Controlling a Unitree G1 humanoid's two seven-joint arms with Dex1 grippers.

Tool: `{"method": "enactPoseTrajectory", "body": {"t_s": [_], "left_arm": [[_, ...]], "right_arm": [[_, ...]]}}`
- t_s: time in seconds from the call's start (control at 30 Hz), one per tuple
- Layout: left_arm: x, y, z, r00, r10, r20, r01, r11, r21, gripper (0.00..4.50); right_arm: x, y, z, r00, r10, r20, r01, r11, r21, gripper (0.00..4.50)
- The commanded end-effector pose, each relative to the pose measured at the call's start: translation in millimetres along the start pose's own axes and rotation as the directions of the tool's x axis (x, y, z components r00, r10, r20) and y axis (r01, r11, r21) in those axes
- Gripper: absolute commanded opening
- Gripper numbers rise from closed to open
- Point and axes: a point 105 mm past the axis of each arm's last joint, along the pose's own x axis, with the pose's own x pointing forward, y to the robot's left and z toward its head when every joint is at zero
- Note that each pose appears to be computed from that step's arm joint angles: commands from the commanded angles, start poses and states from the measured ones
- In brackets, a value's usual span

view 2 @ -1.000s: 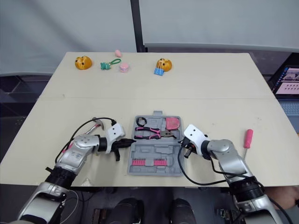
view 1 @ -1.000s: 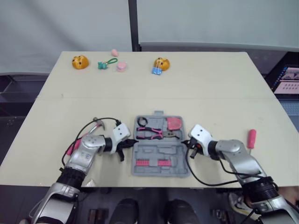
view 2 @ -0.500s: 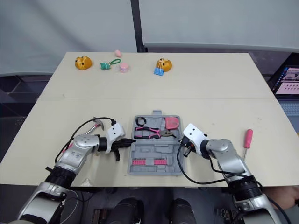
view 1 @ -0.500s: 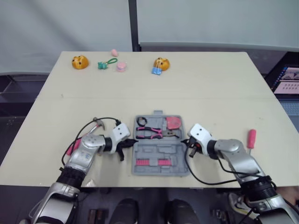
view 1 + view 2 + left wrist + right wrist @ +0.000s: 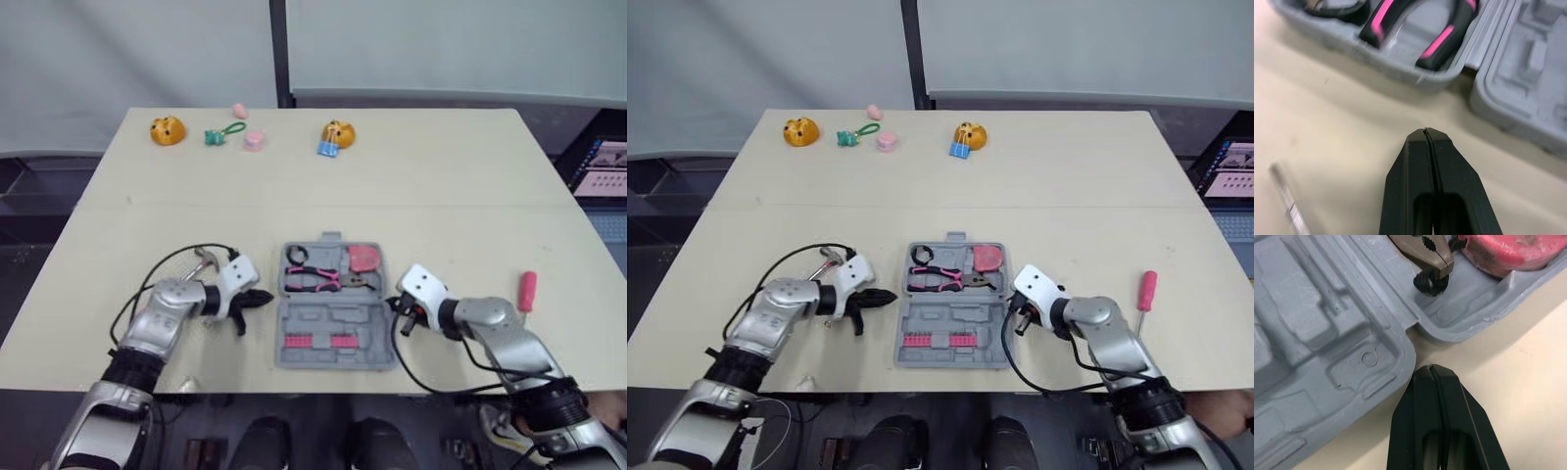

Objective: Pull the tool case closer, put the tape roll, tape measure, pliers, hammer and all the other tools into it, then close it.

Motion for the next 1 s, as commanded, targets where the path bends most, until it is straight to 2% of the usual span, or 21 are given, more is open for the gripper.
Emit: {"method": "enactPoseTrajectory", "body": {"t_s": [0.03, 0.2, 0.3, 0.37, 0.47, 0.57, 0.8, 1.0], "left_arm": [[-19.2, -0.3, 9.7, 0.998, -0.01, 0.057, 0.012, 0.999, -0.032, 0.04], [-55.9, -8.2, 39.3, 0.978, -0.047, 0.202, 0.059, 0.997, -0.057, 0.04], [-87.2, -14.0, 44.2, 0.97, -0.022, 0.242, 0.023, 1.0, -0.003, 0.04], [-105.4, -21.2, 42.2, 0.962, -0.024, 0.271, 0.031, 0.999, -0.021, 0.04], [-122.3, -33.4, 20.9, 0.975, 0.006, 0.224, 0.005, 0.999, -0.049, 0.04], [-134.7, -50.1, 8.1, 0.972, 0.023, 0.233, -0.009, 0.998, -0.062, 0.04], [-150.2, -80.2, -19.7, 0.962, 0.077, 0.261, -0.038, 0.988, -0.152, 0.04], [-163.8, -106.0, -49.4, 0.973, 0.102, 0.206, -0.054, 0.972, -0.227, 0.04]], "right_arm": [[-17.1, -6.6, -3.2, 0.999, -0.03, -0.01, 0.03, 1.0, 0.009, 0.0], [-44.7, -4.6, 2.9, 1.0, -0.021, 0.008, 0.021, 1.0, 0.012, 0.0], [-69.2, 11.0, 8.3, 0.997, 0.052, 0.057, -0.056, 0.996, 0.073, 0.0], [-83.6, 25.0, 10.1, 0.991, 0.108, 0.085, -0.118, 0.986, 0.118, 0.0], [-99.5, 46.5, 2.5, 0.981, 0.175, 0.085, -0.187, 0.968, 0.168, 0.0], [-110.6, 62.0, -6.4, 0.974, 0.209, 0.094, -0.224, 0.952, 0.209, 0.0], [-119.0, 84.6, -18.8, 0.972, 0.198, 0.122, -0.224, 0.939, 0.261, 0.0], [-121.5, 95.6, -26.8, 0.972, 0.196, 0.131, -0.226, 0.934, 0.275, 0.0]]}}
